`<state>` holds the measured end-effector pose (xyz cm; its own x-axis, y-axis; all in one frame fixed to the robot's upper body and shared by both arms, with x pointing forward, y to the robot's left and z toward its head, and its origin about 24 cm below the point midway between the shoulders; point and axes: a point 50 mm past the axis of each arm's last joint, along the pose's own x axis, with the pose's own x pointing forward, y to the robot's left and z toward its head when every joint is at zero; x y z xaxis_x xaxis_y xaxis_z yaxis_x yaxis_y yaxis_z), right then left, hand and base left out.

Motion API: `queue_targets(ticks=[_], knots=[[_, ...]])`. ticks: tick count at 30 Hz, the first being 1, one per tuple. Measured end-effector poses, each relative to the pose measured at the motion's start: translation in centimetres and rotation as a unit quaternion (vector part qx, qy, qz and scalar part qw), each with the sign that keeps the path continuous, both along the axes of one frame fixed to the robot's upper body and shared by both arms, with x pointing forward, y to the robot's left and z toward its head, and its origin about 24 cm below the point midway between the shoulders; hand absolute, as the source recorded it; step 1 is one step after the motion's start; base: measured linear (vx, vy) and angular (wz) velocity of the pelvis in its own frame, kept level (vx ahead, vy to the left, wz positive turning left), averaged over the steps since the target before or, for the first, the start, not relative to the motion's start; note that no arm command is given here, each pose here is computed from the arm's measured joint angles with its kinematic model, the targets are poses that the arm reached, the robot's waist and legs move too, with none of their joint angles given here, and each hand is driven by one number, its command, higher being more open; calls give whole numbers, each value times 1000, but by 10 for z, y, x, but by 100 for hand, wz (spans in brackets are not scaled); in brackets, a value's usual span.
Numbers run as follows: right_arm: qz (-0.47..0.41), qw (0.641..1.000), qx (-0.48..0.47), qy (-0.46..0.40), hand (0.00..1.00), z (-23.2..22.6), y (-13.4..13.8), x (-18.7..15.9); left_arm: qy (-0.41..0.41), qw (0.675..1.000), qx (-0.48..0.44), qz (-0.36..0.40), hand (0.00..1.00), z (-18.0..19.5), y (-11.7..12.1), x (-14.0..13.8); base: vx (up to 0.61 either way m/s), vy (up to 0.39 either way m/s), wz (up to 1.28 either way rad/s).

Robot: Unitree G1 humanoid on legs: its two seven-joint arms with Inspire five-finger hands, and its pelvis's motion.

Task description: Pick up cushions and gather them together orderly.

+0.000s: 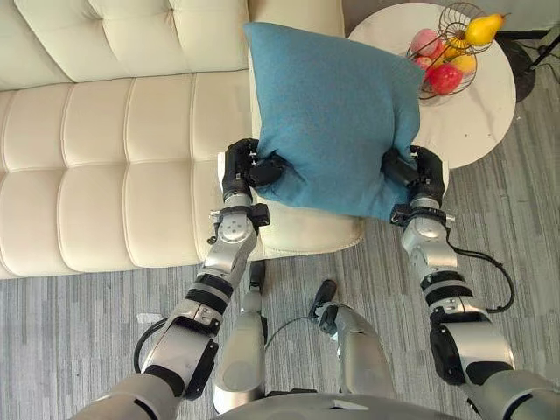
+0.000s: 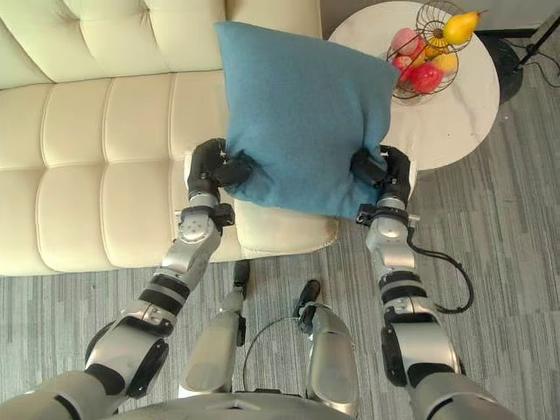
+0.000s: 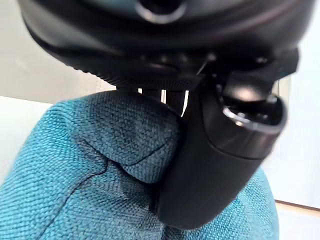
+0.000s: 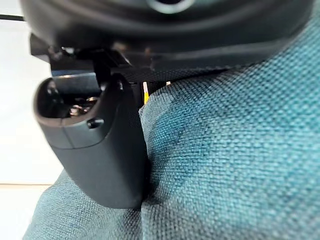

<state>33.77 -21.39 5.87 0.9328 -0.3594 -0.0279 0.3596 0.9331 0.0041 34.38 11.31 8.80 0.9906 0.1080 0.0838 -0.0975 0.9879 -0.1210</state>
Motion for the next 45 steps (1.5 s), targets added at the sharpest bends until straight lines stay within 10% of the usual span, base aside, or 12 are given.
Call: queue_targets(ticks=[26, 45], knots=[[26, 996, -67, 51, 0, -46, 34, -150, 173, 980, -89, 36, 0, -100, 24, -174, 8, -2, 1], [-14, 993, -118, 5, 0, -27, 19, -118, 118, 985, -127, 2, 0, -82, 4, -151, -66, 60, 73]])
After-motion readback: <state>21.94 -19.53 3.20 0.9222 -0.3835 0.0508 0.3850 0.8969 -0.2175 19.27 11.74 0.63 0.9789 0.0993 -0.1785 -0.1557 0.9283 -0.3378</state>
